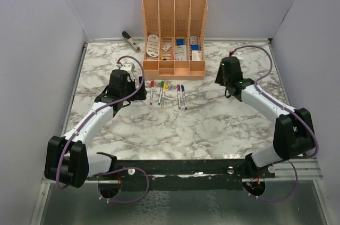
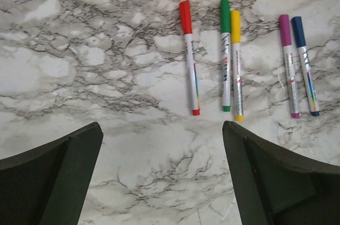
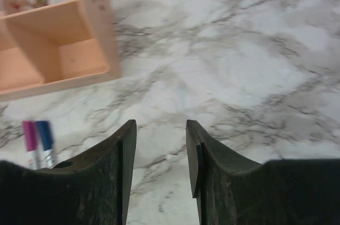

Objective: Insert the pens into the pen caps

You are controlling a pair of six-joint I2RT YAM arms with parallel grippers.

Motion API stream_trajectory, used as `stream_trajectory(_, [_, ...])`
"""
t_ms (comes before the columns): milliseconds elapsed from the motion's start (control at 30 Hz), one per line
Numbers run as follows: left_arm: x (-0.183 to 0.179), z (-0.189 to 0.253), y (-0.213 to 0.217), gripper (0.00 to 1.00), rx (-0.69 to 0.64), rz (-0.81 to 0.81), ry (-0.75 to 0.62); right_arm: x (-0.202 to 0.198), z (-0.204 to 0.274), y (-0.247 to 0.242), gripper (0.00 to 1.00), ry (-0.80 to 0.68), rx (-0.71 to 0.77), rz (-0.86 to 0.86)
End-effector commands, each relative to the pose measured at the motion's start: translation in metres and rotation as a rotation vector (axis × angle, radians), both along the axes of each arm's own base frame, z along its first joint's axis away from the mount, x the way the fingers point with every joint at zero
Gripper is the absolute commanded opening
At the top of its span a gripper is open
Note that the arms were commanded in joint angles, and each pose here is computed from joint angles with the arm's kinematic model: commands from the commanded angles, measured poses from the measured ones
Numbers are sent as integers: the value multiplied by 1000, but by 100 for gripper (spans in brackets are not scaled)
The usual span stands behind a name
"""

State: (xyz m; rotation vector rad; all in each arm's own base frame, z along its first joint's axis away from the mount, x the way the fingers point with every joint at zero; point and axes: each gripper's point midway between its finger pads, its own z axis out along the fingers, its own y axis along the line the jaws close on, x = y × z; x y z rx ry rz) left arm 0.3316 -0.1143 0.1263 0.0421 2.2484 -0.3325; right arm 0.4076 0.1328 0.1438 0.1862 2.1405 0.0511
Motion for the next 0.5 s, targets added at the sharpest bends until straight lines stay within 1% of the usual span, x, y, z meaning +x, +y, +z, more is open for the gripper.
stream_trajectory(0, [3,5,23,99,66,39,-3,-4,0,-68,43,-11,55,-131])
stream_trajectory(100, [6,16,22,99,39,43,-56,-9,3,-99,43,-30,62,-182])
stream_trajectory(200, [7,21,32,99,53,105,-75,-14,6,-119,43,-43,49,-225])
stream_trajectory(333, [6,19,38,99,78,128,-76,-21,14,-136,43,-91,54,-264])
stream_trajectory(467, [5,22,43,99,78,151,-98,-26,18,-140,44,-124,55,-272])
